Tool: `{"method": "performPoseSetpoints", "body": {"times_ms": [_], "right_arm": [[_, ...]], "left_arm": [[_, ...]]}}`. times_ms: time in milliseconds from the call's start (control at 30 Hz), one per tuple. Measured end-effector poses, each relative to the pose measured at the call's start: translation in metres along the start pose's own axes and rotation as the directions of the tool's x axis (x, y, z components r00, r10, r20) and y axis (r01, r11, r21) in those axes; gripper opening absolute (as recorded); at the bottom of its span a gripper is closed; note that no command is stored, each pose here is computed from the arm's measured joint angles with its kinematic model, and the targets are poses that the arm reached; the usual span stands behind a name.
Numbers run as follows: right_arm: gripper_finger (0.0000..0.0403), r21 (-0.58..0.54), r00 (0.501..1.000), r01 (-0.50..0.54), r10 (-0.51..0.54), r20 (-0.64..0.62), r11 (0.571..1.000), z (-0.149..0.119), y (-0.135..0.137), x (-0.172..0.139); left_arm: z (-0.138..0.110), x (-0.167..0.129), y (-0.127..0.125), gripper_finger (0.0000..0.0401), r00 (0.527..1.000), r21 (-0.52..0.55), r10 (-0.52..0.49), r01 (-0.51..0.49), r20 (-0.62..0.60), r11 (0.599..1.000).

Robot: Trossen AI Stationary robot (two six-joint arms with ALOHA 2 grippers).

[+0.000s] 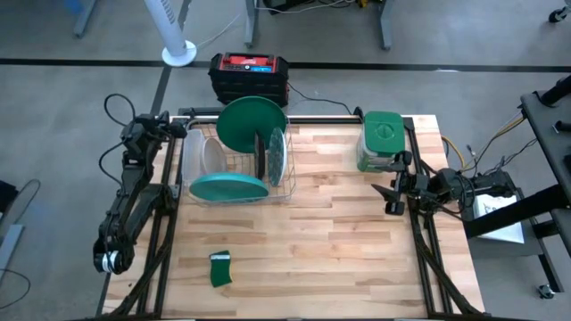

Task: Sort dishes
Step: Return to Home Position

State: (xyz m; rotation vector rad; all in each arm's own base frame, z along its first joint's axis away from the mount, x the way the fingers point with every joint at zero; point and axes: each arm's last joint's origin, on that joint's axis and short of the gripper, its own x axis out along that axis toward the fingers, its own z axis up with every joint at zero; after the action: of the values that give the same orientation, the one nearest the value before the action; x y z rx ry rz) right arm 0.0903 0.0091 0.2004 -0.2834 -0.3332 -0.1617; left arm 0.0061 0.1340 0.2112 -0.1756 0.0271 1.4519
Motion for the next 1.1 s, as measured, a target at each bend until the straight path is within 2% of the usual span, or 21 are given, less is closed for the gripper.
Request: {"method": "performPoseSetpoints", "body": {"times_ms": [333, 467, 533, 633, 733, 800, 900, 1000, 1100], "right_arm": [[0.0232, -0.012, 0.999, 0.018, -0.018, 0.045, 1.000, 0.005, -0.002, -0.001], [0.0225, 0.079, 0.999, 0.020, -0.023, 0.035, 0.997, 0.003, -0.003, -0.001], [0.0222, 0.129, 1.000, 0.014, -0.011, -0.030, 0.992, -0.003, -0.002, 0.000], [0.0219, 0.159, 0.988, -0.080, 0.099, -0.119, 0.984, -0.015, 0.002, -0.001], [0.0218, 0.163, 0.958, -0.232, 0.255, -0.135, 0.959, -0.021, 0.005, -0.002], [0.0218, 0.146, 0.937, -0.294, 0.315, -0.148, 0.944, -0.023, 0.006, -0.003], [0.0222, 0.143, 0.921, -0.279, 0.307, -0.241, 0.949, -0.033, 0.005, -0.004], [0.0228, 0.147, 0.935, -0.205, 0.238, -0.264, 0.968, -0.034, 0.001, -0.004], [0.0234, 0.140, 0.935, -0.196, 0.228, -0.271, 0.971, -0.034, 0.000, -0.004]], "left_arm": [[0.000, 0.000, 0.000, 0.0000, 1.000, 0.001, 0.000, 0.000, 0.001, 1.000], [0.000, 0.000, 0.000, 0.0000, 1.000, 0.001, 0.000, 0.000, 0.001, 1.000], [0.000, 0.000, 0.000, 0.0000, 1.000, 0.001, 0.000, 0.000, 0.001, 1.000], [0.000, 0.000, 0.000, 0.0000, 1.000, 0.001, 0.000, 0.000, 0.002, 1.000], [0.000, 0.000, 0.000, 0.0000, 1.000, 0.001, 0.000, 0.000, 0.003, 1.000], [0.000, 0.000, 0.000, 0.0000, 1.000, 0.001, 0.000, 0.000, 0.004, 1.000], [0.000, 0.000, 0.000, 0.0000, 1.000, 0.001, 0.000, 0.000, 0.003, 1.000], [0.000, 0.000, 0.000, 0.0000, 1.000, 0.001, 0.001, -0.001, 0.003, 1.000], [0.000, 0.000, 0.000, 0.0000, 1.000, 0.001, 0.000, 0.000, 0.003, 1.000]]}}
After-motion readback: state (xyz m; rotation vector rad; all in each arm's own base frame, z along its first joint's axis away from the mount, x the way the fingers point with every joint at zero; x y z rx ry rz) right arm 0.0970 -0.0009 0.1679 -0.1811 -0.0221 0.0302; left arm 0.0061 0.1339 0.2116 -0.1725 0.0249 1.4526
